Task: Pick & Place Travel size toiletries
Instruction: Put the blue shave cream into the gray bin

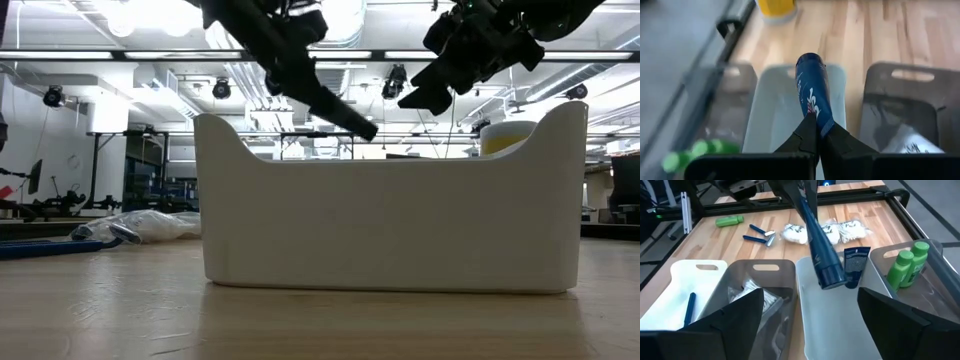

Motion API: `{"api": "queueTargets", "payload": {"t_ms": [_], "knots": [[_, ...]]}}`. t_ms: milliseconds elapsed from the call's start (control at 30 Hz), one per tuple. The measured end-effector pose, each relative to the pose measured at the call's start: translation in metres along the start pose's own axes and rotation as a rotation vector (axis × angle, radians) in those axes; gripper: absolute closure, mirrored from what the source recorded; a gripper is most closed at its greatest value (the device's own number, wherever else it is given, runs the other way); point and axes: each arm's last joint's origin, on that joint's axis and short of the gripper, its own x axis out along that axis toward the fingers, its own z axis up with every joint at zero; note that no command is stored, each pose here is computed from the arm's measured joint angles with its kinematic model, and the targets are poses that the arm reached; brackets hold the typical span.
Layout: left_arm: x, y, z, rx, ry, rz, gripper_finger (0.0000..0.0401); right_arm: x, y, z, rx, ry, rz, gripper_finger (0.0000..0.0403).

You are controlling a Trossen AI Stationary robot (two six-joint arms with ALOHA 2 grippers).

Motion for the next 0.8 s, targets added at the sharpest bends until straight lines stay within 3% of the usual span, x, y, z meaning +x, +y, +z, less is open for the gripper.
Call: {"api": "queueTargets", "payload": {"t_ms": [200,567,800], "knots": [[0.004,0.009,0.009,-0.025,0.164,-0.003,0.0396,0.0,0.0,0.0,-0.004,0.0,0.0,0.0073],[0.039,0.007,0.019,0.046,0.581,-0.055,0.0392,0.0,0.0,-0.002,0.007,0.022,0.003,0.0064],[0.052,0.007,0.022,0.08,0.683,-0.047,0.0387,0.0,0.001,-0.004,-0.008,0.032,0.003,0.008]]}}
